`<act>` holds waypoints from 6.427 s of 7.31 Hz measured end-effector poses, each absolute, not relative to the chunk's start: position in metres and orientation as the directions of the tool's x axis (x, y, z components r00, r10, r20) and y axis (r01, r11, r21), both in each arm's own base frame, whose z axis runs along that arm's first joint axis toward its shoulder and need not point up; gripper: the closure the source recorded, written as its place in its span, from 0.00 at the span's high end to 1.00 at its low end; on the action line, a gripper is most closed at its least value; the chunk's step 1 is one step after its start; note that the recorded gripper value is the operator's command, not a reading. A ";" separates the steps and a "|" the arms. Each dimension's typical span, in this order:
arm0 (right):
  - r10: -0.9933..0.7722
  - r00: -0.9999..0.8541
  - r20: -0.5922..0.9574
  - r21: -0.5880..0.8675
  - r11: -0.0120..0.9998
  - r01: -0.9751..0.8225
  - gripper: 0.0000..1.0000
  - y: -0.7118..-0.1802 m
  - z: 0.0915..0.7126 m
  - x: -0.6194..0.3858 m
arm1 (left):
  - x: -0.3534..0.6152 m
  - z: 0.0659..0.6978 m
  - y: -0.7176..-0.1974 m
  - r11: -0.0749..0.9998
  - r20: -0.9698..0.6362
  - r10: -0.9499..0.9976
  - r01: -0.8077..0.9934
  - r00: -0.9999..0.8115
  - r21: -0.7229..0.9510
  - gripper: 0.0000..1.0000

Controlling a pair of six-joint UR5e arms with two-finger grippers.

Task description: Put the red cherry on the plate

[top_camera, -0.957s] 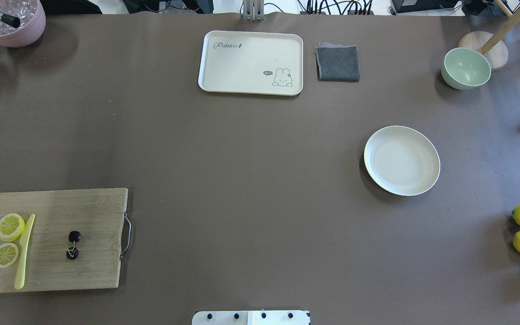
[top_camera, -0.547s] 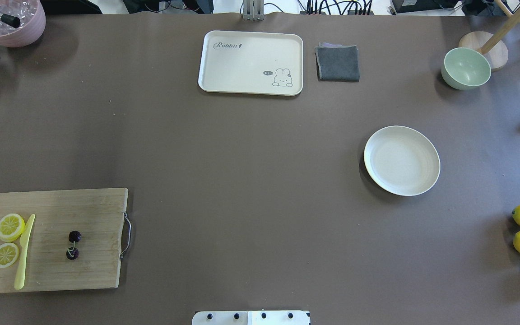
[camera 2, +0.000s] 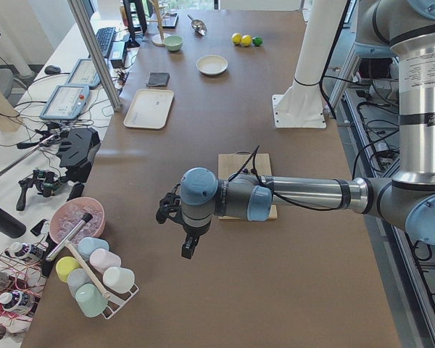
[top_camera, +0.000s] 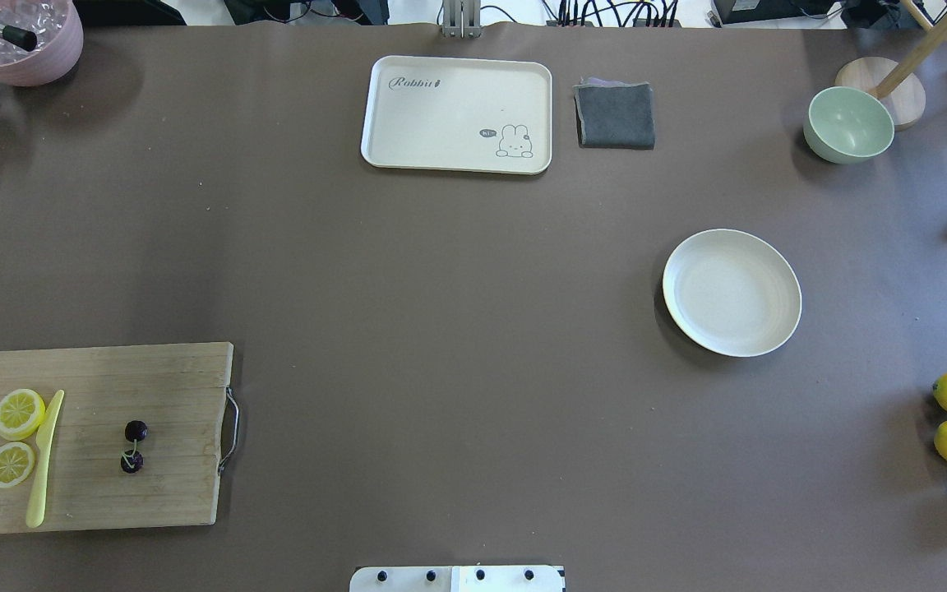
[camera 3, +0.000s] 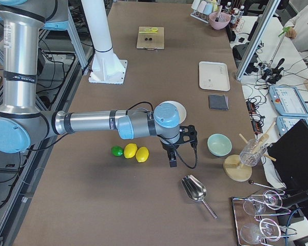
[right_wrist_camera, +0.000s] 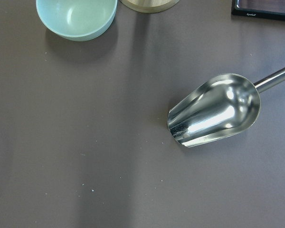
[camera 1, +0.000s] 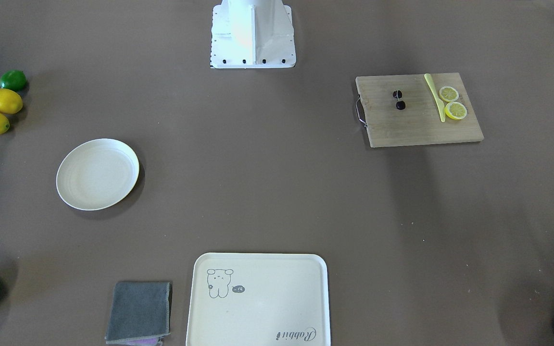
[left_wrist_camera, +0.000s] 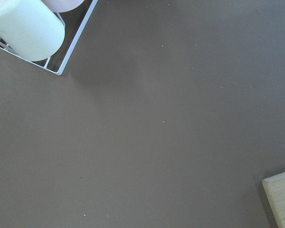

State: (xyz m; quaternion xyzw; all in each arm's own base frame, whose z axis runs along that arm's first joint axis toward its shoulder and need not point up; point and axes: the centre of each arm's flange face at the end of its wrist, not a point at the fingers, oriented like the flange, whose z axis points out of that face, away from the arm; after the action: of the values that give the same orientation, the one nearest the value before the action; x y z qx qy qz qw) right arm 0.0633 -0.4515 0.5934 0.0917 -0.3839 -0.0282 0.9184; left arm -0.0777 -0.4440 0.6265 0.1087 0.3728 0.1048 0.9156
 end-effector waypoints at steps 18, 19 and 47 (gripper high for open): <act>-0.225 0.553 0.802 0.260 0.965 0.016 0.95 -0.417 0.612 0.024 | -0.067 0.607 -0.436 0.943 -0.740 0.284 -0.038 0.610 0.331 0.98; -0.202 0.542 0.816 0.227 0.974 0.022 0.94 -0.426 0.603 -0.001 | -0.065 0.607 -0.434 0.945 -0.746 0.264 -0.011 0.611 0.326 0.98; 0.134 0.350 0.927 -0.082 0.984 -0.160 0.99 -0.392 0.314 -0.539 | 0.315 0.492 -0.287 0.969 -0.844 -0.216 0.212 0.491 -0.125 0.91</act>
State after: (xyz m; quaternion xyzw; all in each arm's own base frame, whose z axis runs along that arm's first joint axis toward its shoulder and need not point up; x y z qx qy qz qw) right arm -0.5395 -0.3915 0.3140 0.0114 -0.5629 0.0894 0.8216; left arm 0.3149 -0.2874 0.4919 -0.0024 0.4889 -0.1239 0.8635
